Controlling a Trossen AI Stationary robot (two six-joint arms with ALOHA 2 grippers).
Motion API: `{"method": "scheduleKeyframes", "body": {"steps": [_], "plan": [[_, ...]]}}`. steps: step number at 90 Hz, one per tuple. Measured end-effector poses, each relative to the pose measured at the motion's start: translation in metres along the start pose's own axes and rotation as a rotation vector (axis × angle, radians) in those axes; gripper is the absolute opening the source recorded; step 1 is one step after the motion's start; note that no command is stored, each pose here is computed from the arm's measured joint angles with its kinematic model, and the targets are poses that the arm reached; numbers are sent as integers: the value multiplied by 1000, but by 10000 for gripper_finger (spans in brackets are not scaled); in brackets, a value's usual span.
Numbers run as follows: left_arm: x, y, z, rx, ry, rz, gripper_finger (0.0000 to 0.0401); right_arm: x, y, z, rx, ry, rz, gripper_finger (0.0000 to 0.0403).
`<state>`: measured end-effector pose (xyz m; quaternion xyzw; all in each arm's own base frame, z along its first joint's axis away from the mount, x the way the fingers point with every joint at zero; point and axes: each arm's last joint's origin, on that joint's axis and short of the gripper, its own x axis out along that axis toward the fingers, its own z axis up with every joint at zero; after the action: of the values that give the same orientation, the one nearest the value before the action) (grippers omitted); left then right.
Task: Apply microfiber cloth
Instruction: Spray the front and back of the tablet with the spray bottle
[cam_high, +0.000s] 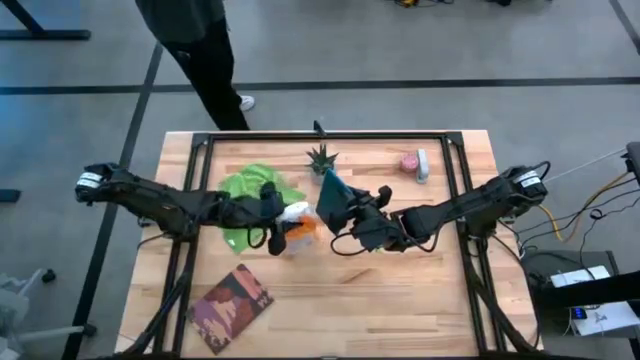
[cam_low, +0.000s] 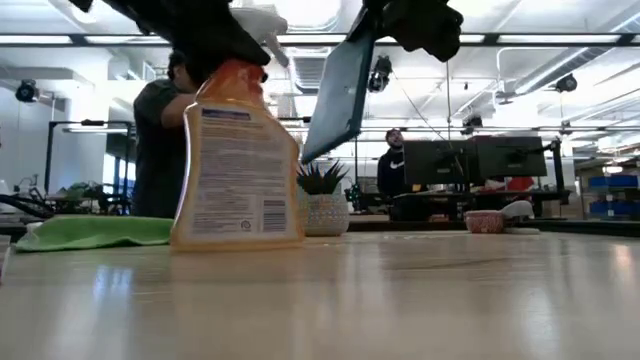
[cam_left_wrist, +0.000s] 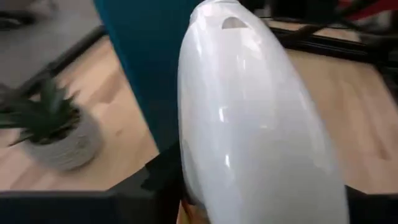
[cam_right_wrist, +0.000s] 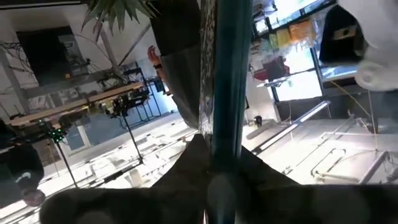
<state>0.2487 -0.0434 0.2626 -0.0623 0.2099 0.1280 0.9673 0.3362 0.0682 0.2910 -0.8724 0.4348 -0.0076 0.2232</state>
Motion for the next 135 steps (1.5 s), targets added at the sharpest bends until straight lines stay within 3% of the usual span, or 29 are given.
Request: {"method": "scheduleKeyframes", "body": {"steps": [34,59,93,117,135], "plan": [[6,-14,-4,18,-46,40,158,0,0,-1,8,2,-3,6],[-5,-14,2,121,-47,-82,254,0,0,-1,16,3,-2,6],[-26,-6,7,277,-48,-131,359,1,1,0,64,1,1,6],[-47,5,7,447,-40,-249,361,1,1,1,66,0,3,6],[-47,35,5,450,-119,-291,351,1,1,1,68,0,3,6]]}}
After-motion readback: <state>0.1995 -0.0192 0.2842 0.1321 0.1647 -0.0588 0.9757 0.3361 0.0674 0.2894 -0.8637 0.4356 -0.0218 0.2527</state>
